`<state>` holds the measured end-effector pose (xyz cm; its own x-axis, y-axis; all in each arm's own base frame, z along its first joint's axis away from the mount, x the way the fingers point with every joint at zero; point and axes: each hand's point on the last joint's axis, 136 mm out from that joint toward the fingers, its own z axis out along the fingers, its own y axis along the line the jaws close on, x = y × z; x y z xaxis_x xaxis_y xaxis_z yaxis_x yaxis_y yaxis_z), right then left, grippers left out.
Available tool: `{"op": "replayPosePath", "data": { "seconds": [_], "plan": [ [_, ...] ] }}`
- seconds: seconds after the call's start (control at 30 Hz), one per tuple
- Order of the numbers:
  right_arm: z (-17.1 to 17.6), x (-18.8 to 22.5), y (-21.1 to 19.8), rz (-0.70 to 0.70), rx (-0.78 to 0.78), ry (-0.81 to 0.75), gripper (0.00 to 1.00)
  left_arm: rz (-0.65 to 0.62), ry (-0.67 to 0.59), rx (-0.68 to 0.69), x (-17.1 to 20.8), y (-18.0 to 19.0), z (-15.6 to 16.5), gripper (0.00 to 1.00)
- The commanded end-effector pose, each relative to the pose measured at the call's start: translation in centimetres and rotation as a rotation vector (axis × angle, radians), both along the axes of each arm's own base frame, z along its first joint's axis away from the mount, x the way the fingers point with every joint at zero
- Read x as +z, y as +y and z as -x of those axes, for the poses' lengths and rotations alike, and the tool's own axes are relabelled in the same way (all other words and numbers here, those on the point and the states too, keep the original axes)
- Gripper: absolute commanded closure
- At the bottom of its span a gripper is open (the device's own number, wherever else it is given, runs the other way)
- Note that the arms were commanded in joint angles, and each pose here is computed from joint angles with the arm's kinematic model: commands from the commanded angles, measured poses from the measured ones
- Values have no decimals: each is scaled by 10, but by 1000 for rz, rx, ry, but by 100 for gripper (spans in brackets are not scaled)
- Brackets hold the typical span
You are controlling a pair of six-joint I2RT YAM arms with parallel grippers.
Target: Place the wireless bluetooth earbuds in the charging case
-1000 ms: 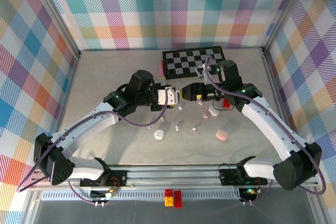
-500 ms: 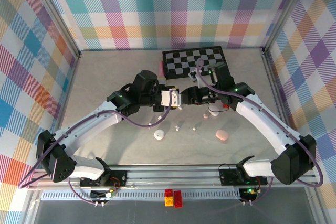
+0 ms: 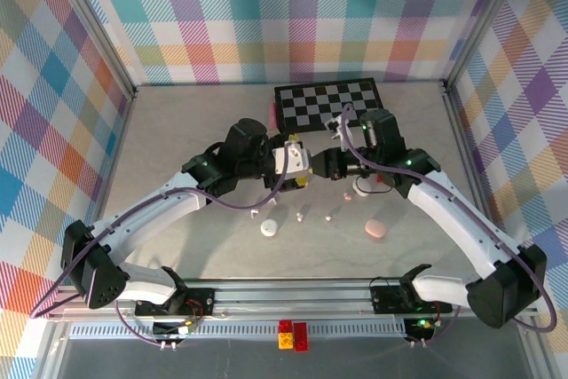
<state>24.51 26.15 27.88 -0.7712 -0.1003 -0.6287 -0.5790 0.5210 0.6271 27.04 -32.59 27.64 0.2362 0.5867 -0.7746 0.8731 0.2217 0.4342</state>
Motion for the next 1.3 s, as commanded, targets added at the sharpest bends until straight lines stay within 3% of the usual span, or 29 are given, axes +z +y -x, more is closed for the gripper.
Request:
{"op": "replayPosePath", "data": {
  "seconds": [0.0, 0.2, 0.37, 0.5, 0.77, 0.93, 1.27],
  "plan": [
    [-1, 21, -7, -23, 18, -195, 89, 244, 81, 45, 40, 1, 11, 8],
    [26, 51, -16, -98, 132, -374, 89, 574, 347, 8, 66, 16, 26, 8],
    [41, 72, -19, -148, 200, -437, 91, 716, 476, -114, 86, 14, 51, 13],
    [55, 85, -15, -198, 285, -467, 90, 691, 508, -196, 90, 11, 67, 15],
    [59, 94, -13, -233, 313, -498, 91, 619, 573, -336, 94, 3, 88, 38],
    [60, 96, -12, -244, 326, -502, 91, 618, 554, -340, 97, 1, 87, 52],
    [59, 100, -12, -258, 315, -522, 93, 615, 555, -349, 95, -2, 87, 68]
  ]
}}
